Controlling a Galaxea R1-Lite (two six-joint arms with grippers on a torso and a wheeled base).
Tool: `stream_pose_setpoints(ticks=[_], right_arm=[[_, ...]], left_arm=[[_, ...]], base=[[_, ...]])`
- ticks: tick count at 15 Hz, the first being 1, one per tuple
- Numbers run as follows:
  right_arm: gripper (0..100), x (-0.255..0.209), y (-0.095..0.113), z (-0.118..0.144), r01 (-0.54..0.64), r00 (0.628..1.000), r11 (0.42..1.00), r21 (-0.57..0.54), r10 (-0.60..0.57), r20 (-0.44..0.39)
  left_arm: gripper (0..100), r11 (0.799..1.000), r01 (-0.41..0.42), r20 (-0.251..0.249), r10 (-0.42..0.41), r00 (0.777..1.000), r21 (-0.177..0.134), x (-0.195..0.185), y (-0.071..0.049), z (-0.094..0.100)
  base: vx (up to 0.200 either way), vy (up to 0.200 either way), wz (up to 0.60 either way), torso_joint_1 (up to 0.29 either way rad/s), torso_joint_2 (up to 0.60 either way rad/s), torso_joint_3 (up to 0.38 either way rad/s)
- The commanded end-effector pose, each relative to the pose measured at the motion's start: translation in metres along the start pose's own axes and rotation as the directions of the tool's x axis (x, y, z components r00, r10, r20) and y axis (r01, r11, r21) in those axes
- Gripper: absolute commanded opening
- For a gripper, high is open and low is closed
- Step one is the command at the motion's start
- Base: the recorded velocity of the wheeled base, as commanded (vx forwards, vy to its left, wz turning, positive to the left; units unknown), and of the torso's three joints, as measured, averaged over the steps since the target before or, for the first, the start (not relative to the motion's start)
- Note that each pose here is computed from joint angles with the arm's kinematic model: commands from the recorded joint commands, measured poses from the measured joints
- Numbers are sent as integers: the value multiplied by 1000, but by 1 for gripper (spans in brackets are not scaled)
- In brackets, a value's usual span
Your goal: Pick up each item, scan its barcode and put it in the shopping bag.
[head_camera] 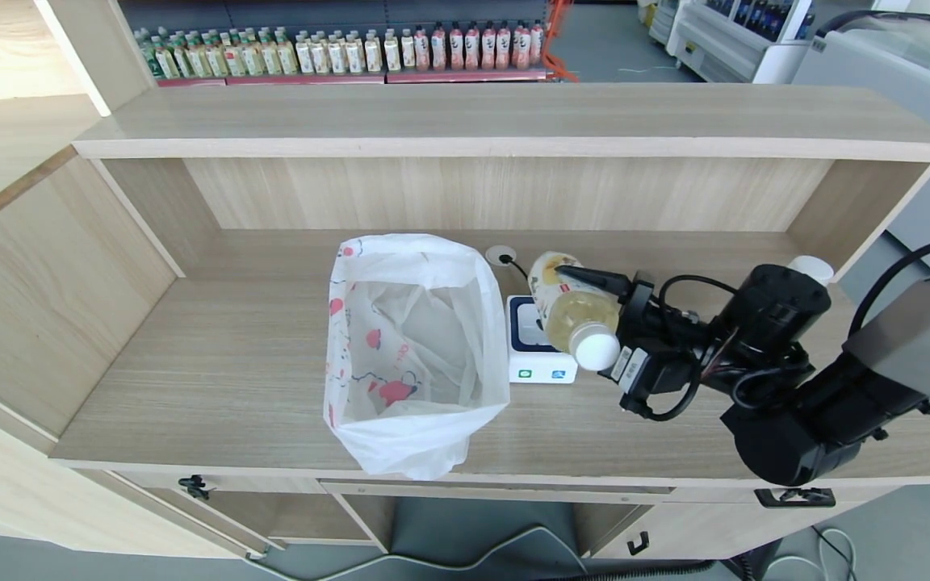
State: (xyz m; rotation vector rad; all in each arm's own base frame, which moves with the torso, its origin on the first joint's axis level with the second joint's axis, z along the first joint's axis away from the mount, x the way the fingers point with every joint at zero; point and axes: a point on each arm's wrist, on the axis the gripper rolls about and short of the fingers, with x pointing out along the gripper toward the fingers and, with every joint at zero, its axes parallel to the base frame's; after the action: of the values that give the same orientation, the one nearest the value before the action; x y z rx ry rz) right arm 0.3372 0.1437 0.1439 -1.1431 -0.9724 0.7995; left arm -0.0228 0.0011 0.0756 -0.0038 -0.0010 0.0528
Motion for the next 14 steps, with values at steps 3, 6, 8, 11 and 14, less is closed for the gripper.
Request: stream_pose_setpoints(ticks=[3, 6, 8, 11, 14], right_arm=[[0, -1, 12, -3, -42, 998, 999, -19, 43, 47], [0, -1, 18, -7, -55, 996, 997, -49, 58, 62], [0, -2, 19, -7, -59, 996, 997, -50, 62, 65], [0, -2, 19, -7, -59, 996, 997, -51, 62, 67], [0, -3, 19, -9, -58, 996, 997, -52, 61, 63]], left_arm=[[100, 1000, -1, 1, 1, 1000, -1, 0, 0, 0], [100, 1000, 1, 1, -1, 1000, -1, 0, 0, 0], [100, 1000, 1, 1, -1, 1000, -1, 0, 0, 0], [100, 1000, 1, 1, -1, 1000, -1, 0, 0, 0], [100, 1000, -1, 1, 1, 1000, -1, 0, 0, 0]], base=[[0, 0, 0, 0, 0, 0], [0, 0, 0, 0, 0, 0], [0, 0, 0, 0, 0, 0], [0, 0, 0, 0, 0, 0], [0, 0, 0, 0, 0, 0]])
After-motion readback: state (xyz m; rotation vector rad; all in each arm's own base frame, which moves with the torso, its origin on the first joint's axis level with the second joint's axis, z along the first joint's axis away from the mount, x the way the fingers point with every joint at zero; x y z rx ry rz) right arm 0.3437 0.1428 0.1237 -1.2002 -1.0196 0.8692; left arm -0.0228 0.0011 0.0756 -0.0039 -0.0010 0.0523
